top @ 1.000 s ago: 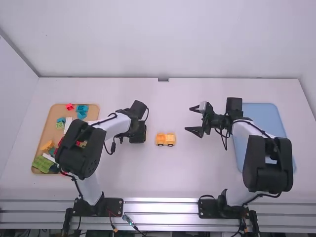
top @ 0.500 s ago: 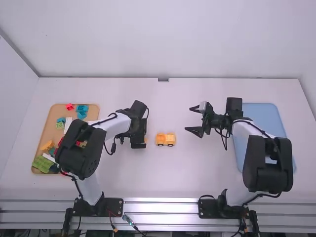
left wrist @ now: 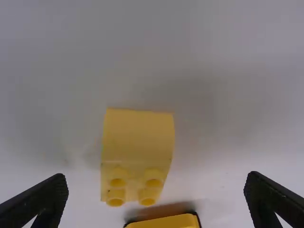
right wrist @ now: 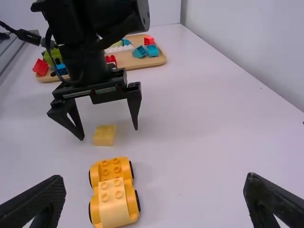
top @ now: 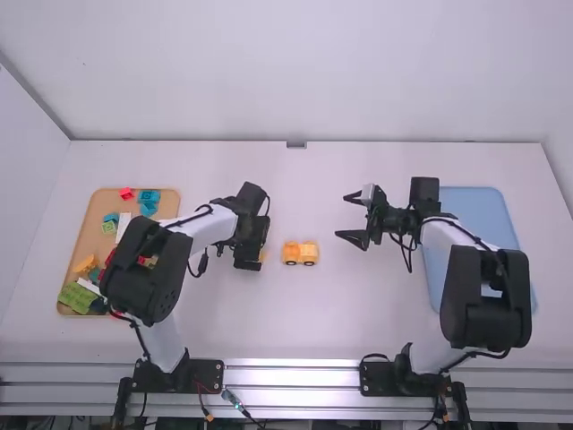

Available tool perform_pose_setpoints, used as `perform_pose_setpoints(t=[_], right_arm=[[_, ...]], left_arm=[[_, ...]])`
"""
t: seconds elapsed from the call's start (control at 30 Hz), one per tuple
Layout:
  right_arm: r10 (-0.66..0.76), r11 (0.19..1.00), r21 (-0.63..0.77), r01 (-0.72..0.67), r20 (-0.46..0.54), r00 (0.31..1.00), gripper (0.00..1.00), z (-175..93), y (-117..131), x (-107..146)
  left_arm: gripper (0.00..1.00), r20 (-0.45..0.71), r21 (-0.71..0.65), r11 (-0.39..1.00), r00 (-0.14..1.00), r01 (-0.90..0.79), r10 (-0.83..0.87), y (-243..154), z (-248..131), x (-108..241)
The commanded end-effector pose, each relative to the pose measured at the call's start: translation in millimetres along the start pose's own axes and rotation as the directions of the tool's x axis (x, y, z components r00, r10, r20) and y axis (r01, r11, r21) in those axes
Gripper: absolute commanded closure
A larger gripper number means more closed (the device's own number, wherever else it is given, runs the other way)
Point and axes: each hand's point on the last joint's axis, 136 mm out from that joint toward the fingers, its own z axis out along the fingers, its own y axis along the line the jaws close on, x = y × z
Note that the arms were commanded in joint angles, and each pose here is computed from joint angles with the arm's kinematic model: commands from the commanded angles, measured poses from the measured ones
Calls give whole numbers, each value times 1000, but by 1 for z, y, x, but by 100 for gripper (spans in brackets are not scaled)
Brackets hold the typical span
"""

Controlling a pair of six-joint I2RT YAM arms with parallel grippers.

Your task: Assemble lego blocks to make yellow taxi

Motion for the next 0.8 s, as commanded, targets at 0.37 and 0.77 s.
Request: perform_pose_setpoints(t=[0.37,0.77], right_arm=[[-8,1000,4,8,5,1000,1,-2,3,-3],[-10,1000,5,10,5,1000,1,-2,2,-4]], left_arm=[[1,129,-144,799,790,-583,600,-37,-94,-14],[1,98,-189,39,21,-981,995,-76,-124,-7]])
